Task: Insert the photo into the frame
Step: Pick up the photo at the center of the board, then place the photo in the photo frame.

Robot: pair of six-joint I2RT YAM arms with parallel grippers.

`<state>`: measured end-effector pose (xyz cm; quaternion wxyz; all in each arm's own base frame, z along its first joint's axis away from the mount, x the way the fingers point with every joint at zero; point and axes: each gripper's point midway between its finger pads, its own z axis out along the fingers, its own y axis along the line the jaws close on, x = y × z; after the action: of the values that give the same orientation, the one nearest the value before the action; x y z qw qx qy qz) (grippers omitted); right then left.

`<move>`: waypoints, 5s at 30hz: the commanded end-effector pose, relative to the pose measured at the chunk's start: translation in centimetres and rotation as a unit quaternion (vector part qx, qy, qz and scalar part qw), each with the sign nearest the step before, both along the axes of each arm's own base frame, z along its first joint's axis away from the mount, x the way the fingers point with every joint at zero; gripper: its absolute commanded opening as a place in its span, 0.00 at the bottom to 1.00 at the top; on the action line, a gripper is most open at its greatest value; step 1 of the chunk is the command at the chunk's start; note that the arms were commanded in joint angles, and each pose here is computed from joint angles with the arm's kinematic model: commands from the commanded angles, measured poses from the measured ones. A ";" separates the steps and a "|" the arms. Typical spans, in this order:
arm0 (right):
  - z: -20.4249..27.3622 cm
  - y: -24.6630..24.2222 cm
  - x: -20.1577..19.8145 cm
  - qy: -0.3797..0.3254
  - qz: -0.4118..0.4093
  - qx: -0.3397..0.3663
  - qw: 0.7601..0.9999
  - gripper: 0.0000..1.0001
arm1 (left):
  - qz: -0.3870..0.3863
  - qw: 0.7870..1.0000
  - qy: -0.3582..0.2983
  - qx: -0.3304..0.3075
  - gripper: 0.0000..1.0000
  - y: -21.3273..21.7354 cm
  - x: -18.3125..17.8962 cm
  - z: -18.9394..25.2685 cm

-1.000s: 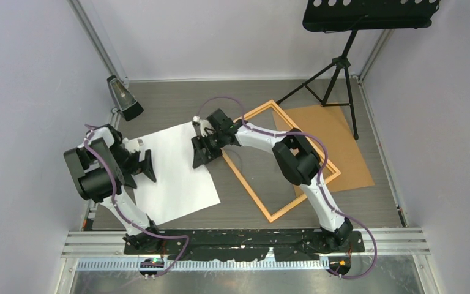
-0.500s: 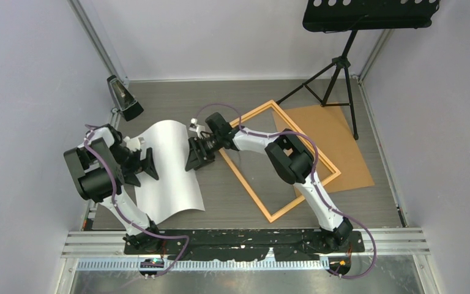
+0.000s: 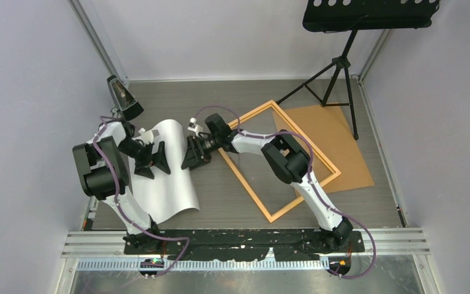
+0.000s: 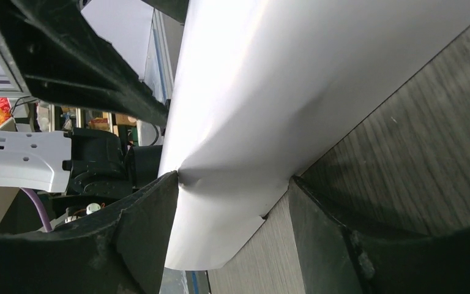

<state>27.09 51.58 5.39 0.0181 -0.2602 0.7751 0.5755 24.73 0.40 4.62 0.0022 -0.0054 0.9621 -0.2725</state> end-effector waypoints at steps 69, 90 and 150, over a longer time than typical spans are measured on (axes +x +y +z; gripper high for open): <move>7.5 0.5 1.1 -0.071 -0.006 0.066 0.995 0.42 | 0.019 0.995 -0.090 -0.023 0.92 1.9 2.7 6.0; 9.1 -2.4 3.2 -0.099 -0.036 0.054 0.993 0.36 | 0.084 0.993 -0.078 0.030 0.92 7.7 0.3 6.2; 10.5 -19.0 5.8 -0.225 -0.111 -0.036 0.967 0.29 | -0.084 0.976 -0.200 -0.017 1.00 -4.7 16.3 9.3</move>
<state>33.26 33.41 12.85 0.1992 -0.2543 0.8226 0.4679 39.61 -2.76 14.40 0.1785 0.0928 0.9404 -0.2742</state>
